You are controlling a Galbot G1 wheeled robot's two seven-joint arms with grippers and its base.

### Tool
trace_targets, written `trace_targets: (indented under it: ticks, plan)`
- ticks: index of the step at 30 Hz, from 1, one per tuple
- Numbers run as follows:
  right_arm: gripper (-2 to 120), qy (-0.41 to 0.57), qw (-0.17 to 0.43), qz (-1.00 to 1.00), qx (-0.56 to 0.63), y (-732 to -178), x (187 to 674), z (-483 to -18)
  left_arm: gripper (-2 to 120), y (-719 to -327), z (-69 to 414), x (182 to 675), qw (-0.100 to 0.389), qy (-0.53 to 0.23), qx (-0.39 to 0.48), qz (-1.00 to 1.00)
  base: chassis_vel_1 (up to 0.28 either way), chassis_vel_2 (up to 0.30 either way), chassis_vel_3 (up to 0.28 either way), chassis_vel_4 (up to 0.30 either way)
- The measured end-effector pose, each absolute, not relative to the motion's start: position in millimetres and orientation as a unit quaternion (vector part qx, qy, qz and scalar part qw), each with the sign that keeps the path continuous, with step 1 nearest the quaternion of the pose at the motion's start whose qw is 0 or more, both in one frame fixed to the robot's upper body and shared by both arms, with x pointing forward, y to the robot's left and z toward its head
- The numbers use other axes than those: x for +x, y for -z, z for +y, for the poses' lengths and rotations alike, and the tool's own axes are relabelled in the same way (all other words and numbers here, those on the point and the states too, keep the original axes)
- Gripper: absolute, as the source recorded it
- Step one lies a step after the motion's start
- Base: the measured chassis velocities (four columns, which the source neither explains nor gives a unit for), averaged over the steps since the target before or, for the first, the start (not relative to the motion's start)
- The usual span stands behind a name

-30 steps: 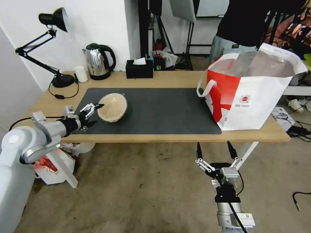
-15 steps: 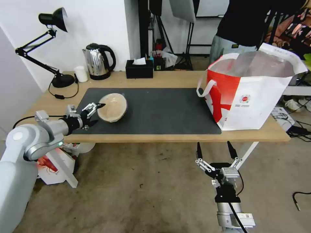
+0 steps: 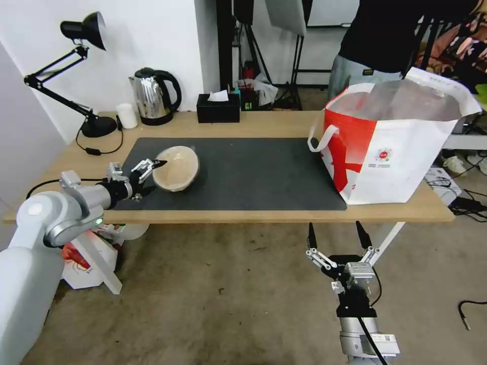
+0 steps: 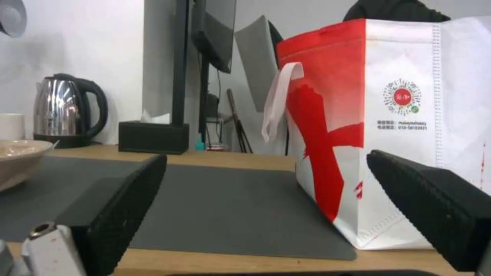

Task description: Pick up the trash from the table and place it into the takeout bag.

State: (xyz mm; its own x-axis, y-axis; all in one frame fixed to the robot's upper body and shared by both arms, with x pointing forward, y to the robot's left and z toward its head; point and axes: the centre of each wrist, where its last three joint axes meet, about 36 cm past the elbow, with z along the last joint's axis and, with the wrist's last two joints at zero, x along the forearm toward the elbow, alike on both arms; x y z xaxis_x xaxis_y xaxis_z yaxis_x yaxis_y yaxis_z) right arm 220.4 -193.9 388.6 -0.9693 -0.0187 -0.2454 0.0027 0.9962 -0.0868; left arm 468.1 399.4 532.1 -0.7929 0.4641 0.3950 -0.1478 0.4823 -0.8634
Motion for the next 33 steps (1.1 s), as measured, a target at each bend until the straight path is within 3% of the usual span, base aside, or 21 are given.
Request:
trace_targets:
  ticks: [33]
  plan:
    - [100,0.043,0.124,0.991,-0.004,-388.6,220.3,-193.9,100,-520.0,392.1,493.3,0.314,-0.500,-0.099,-0.801,0.000,0.000,0.000,0.000]
